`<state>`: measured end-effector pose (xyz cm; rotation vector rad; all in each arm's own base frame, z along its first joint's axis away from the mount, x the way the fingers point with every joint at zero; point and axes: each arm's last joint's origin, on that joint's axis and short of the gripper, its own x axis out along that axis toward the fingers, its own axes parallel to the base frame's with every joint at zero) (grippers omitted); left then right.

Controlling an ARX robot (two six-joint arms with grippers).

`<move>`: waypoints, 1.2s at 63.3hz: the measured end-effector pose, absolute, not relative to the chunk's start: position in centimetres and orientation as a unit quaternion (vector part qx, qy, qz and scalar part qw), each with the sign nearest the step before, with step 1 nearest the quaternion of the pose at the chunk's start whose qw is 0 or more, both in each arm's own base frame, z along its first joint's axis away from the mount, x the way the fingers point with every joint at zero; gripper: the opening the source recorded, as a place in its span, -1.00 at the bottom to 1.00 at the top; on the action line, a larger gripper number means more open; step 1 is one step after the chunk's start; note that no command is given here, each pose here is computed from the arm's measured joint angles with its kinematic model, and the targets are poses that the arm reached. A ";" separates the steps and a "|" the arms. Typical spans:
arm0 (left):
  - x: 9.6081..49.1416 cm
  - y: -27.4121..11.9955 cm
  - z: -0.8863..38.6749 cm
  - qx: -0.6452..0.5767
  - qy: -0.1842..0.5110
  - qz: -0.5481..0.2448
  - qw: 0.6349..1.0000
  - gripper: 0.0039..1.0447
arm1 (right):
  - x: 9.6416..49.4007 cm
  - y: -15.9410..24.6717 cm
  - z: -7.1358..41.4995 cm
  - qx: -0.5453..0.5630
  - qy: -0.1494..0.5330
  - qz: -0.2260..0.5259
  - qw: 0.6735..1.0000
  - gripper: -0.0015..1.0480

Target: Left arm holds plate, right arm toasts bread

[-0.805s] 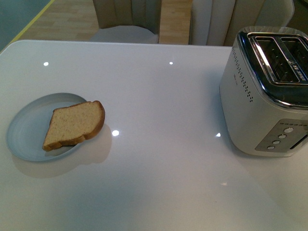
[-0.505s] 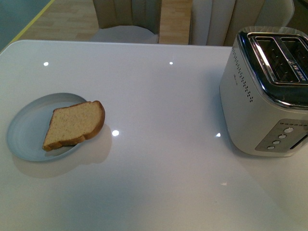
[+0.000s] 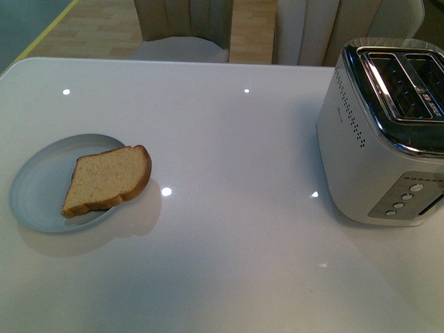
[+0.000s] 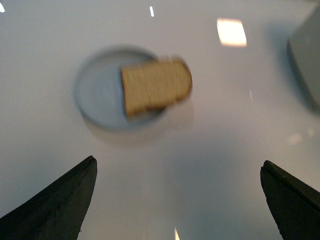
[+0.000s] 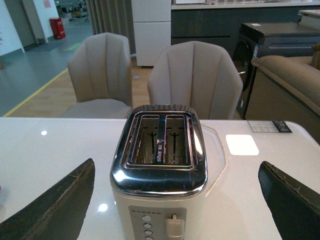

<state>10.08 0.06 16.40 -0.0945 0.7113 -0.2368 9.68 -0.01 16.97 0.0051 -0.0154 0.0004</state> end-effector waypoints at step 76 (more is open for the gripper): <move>31.1 9.1 2.0 -0.101 0.480 -0.016 0.872 0.87 | 9.7 0.0 17.0 0.003 -0.008 -0.001 1.000 0.83</move>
